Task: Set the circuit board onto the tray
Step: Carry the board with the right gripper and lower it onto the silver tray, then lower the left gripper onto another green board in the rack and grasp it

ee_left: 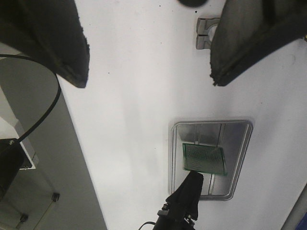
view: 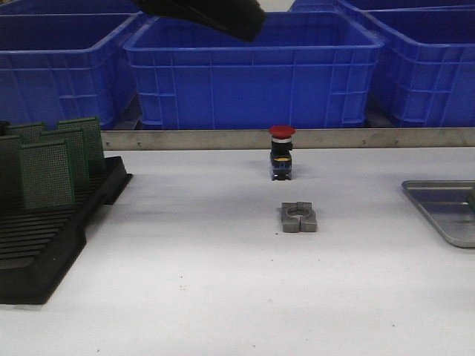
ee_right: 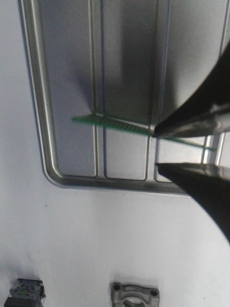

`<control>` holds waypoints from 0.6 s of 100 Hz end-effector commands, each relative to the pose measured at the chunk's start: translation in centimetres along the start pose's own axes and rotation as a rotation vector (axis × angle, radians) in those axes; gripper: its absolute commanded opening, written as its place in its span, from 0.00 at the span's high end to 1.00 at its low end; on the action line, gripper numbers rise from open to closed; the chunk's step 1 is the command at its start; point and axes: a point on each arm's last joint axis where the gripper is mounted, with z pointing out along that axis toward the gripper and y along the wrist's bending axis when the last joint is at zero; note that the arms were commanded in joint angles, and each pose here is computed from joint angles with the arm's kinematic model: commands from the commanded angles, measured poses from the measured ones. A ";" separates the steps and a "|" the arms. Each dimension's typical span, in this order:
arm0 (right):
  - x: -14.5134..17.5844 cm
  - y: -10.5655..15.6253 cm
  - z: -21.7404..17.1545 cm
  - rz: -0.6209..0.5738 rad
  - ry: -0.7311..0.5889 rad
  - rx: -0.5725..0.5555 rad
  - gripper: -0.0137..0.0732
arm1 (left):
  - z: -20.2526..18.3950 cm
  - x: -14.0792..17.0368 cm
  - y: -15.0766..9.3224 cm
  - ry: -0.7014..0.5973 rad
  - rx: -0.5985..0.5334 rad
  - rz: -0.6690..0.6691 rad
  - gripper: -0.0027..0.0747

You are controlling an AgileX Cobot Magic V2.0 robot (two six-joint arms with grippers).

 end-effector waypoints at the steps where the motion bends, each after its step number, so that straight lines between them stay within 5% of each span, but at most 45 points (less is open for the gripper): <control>1: -1.4 0.3 -1.3 0.008 -0.088 0.014 0.41 | -1.7 -3.0 -1.0 -0.097 -0.025 0.037 0.31; 13: -1.6 0.1 -1.4 0.003 -0.106 0.043 0.25 | -2.1 -2.5 -0.6 -0.070 -0.046 0.039 0.31; 60: -1.7 0.3 -2.2 -0.056 -0.114 0.078 0.24 | -10.8 3.9 2.0 0.247 -0.241 -0.002 0.31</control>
